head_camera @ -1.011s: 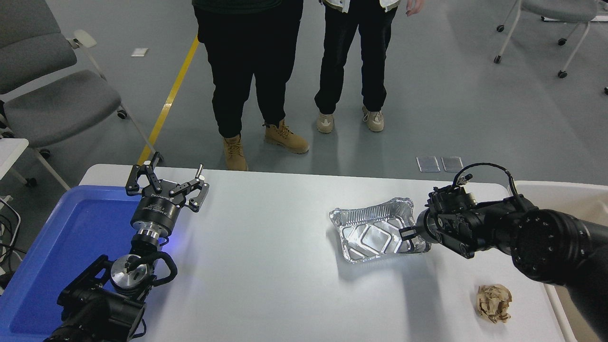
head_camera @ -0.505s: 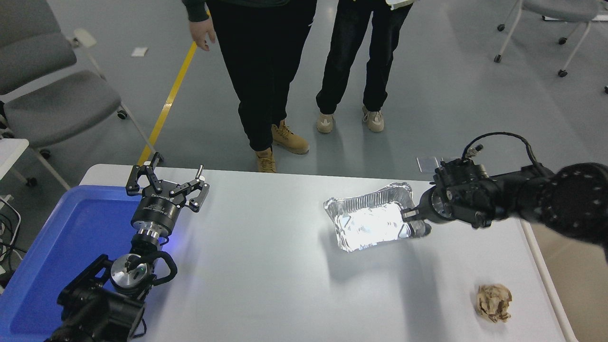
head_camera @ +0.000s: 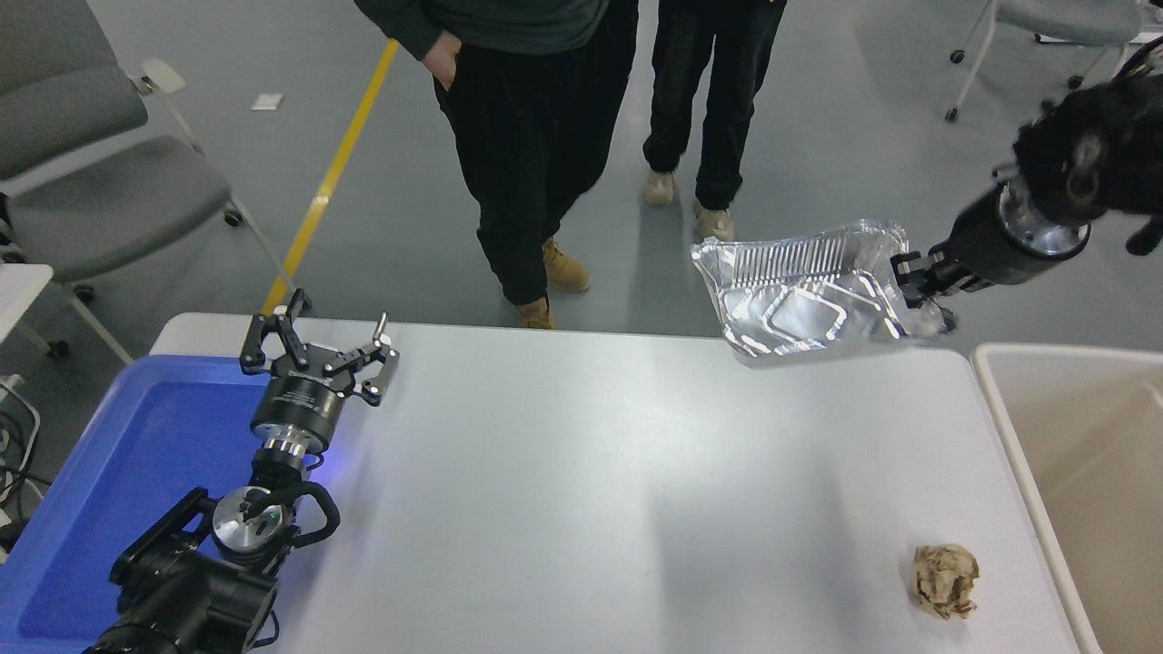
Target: Pick up foil plate and place in dustbin
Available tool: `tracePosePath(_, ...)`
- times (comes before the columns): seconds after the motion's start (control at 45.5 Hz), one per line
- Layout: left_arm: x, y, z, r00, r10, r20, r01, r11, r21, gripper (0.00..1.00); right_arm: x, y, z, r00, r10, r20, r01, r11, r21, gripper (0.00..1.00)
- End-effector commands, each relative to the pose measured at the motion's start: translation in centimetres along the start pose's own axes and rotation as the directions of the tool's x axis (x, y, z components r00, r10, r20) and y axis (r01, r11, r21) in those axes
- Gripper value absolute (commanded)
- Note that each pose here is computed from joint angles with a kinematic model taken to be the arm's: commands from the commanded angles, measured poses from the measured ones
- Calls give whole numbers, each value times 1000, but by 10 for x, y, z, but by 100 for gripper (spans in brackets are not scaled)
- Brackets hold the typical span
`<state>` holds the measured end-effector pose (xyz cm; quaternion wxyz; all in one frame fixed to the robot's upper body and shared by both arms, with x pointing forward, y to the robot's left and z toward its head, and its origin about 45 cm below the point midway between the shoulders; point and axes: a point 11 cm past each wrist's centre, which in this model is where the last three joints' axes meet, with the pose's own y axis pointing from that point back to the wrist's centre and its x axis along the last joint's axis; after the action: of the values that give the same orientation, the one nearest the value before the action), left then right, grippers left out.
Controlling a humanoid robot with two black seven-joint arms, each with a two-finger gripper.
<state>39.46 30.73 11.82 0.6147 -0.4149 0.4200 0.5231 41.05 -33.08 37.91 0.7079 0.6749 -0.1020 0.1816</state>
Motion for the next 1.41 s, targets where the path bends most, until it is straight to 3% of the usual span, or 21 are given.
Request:
tracePosePath(0.0, 0, 0, 0, 1000, 0, 0, 0, 1000, 0, 99, 12, 69, 10, 999, 49, 0, -49, 998, -26, 0)
tracePosePath(0.154, 0, 0, 0, 1000, 1, 0, -1, 1000, -1, 99, 11, 89, 30, 993, 100, 59, -98, 995, -32, 0)
tracePosePath(0.374, 0, 0, 0, 1000, 1, 0, -1, 1000, -1, 99, 1, 109, 116, 936, 229, 267, -208, 973, -103, 0)
tracePosePath(0.659, 0, 0, 0, 1000, 0, 0, 0, 1000, 0, 99, -23, 122, 259, 650, 551, 523, -407, 834, -372, 0)
tracePosePath(1.055, 0, 0, 0, 1000, 0, 0, 0, 1000, 0, 99, -106, 32, 354, 200, 753, 626, -382, 649, -658, 0)
tracePosePath(1.143, 0, 0, 0, 1000, 1, 0, -1, 1000, 0, 99, -136, -5, 360, 156, 788, 595, -339, 609, -717, 0)
tracePosePath(1.385, 0, 0, 0, 1000, 1, 0, -1, 1000, 0, 99, -191, -110, 321, 66, 791, 608, -263, 602, -754, 0)
